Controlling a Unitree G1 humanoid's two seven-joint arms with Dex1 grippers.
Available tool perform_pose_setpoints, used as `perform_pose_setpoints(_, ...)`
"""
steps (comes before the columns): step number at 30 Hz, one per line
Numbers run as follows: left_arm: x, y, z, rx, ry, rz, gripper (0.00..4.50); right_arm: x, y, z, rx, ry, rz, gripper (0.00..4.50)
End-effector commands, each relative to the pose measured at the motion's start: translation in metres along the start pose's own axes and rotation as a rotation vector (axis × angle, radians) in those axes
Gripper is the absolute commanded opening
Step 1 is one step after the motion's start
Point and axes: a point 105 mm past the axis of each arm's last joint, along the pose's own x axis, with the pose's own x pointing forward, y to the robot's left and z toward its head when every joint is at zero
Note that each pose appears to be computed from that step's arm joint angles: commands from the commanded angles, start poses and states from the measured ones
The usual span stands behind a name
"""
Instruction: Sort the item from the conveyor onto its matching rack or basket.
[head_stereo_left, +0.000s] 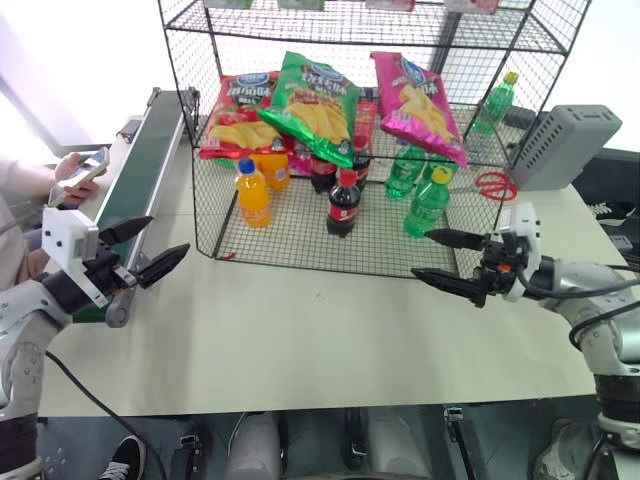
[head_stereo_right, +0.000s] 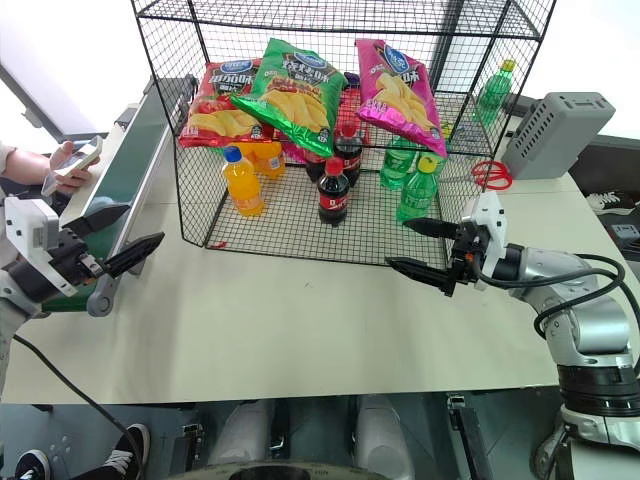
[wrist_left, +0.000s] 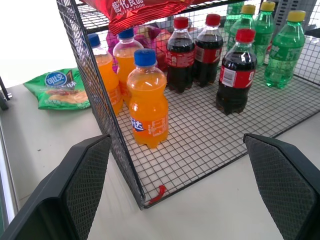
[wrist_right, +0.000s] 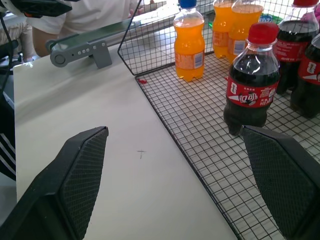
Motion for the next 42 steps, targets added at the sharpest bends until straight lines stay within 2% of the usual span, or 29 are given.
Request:
perform_pose_setpoints(1,-0.002,0.000,0.009,0.047,-0.012,-0.002,4.50,0.000,0.000,0.010,-0.040,-0.031,0.008,4.40)
perform_pose_setpoints(21,-0.004,-0.004,-0.003,0.062,0.031,0.002,4.50,0.000,-0.001,0.009,-0.056,-0.013,0.015,4.40)
perform_pose_setpoints(42,0.003,-0.007,0.000,0.059,0.019,0.002,4.50,0.005,-0.005,0.010,-0.088,-0.006,0.022,4.40)
